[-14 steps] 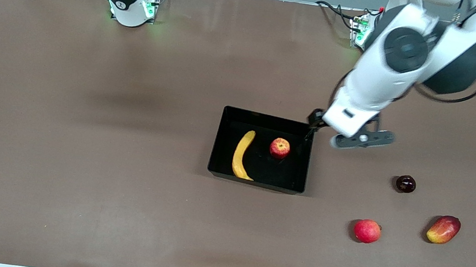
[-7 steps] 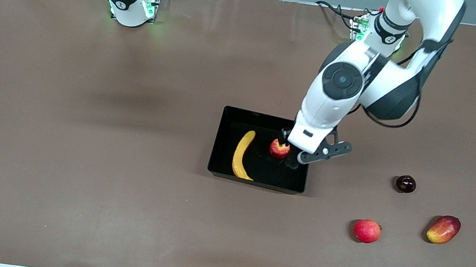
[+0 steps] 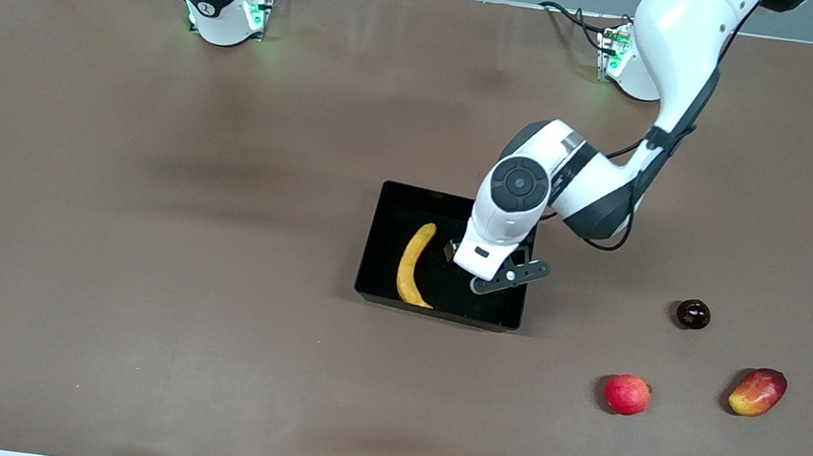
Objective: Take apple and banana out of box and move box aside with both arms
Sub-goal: 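Lower the left gripper into the box and grasp the red apple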
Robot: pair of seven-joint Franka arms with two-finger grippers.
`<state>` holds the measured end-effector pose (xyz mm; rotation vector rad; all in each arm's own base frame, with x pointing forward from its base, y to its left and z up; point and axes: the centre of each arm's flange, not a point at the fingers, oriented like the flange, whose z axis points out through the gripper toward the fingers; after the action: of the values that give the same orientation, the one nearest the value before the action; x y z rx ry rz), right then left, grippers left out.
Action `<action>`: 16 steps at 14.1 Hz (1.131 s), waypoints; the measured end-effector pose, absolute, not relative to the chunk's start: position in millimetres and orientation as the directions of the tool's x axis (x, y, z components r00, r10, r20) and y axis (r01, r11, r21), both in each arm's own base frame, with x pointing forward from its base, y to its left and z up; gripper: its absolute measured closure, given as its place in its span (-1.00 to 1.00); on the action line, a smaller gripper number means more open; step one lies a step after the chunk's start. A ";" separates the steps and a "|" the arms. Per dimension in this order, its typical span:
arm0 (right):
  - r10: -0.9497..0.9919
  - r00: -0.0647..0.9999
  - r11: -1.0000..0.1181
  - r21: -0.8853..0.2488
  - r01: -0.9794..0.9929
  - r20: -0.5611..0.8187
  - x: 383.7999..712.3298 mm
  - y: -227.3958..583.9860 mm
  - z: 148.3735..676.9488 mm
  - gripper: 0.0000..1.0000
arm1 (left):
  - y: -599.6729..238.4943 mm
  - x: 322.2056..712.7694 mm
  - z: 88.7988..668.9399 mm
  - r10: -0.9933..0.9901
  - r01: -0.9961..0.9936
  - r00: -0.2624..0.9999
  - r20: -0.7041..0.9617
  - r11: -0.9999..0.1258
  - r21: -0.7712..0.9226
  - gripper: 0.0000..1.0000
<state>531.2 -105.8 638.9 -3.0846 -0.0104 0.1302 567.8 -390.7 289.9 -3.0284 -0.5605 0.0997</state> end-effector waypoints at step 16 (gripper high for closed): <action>0.002 0.996 -0.999 -0.055 -0.002 -0.085 530.9 -109.4 638.2 -1.00 | -396.3 542.4 215.0 0.327 0.321 0.942 -0.077 -0.944 -0.082 -0.44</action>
<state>530.9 -109.4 638.2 -3.0840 -0.0001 0.1321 542.4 -396.3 215.0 -3.0286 -0.5062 0.1378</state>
